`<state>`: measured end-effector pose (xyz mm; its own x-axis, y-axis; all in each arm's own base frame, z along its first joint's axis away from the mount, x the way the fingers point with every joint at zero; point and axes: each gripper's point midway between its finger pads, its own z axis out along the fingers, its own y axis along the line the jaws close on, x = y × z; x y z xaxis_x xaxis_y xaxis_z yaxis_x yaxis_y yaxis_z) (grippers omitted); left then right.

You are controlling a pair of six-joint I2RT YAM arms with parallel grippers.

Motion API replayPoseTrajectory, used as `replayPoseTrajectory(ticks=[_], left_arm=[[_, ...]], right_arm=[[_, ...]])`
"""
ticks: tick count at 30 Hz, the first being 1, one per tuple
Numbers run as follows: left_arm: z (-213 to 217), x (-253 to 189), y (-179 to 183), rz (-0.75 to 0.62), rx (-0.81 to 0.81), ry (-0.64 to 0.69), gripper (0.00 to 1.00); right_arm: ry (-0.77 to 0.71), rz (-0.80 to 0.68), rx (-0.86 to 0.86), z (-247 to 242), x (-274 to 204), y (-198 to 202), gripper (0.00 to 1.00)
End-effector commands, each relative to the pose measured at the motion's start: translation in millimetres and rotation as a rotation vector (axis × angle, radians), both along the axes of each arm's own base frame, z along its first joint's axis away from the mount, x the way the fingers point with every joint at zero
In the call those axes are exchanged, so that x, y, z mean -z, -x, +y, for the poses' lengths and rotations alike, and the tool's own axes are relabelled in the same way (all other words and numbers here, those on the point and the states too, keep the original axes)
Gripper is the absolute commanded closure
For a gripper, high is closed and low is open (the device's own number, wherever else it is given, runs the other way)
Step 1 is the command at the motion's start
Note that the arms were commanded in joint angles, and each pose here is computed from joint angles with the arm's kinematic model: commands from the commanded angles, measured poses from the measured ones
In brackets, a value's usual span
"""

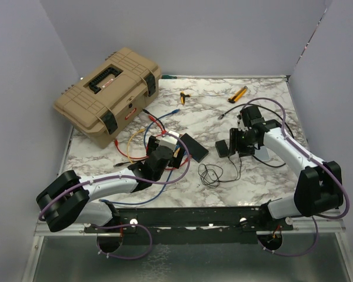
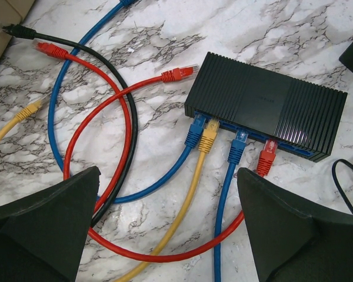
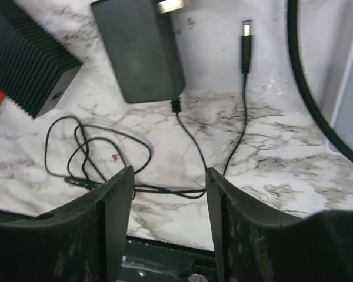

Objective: Insert the plug into the switch port
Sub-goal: Move the connector to the center of the board, then pick up the connector from the center of the board.

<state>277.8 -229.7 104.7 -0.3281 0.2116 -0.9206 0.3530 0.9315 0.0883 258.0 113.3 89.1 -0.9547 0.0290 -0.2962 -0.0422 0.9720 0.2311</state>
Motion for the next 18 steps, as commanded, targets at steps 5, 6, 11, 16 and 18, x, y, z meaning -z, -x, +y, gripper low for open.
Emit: replayPoseTrajectory(ticks=[5, 6, 11, 16, 18], left_arm=[[1, -15, -5, -0.029, -0.024, 0.021, 0.01], [1, -15, -5, -0.029, -0.024, 0.022, 0.01], [2, -16, -5, -0.032, -0.025, 0.023, 0.01], [2, -15, -5, -0.032, -0.027, 0.018, 0.01], [2, -14, -5, -0.029, -0.025, 0.017, 0.01]], right_arm=[[0.175, -0.131, 0.155, -36, 26, -37, 0.52], [0.18, -0.138, 0.156, -36, 29, -41, 0.52], [0.217, -0.14, 0.17, -43, 51, -55, 0.57], [0.253, -0.155, 0.184, -53, 63, -64, 0.63], [0.261, -0.146, 0.179, -55, 66, -64, 0.64]])
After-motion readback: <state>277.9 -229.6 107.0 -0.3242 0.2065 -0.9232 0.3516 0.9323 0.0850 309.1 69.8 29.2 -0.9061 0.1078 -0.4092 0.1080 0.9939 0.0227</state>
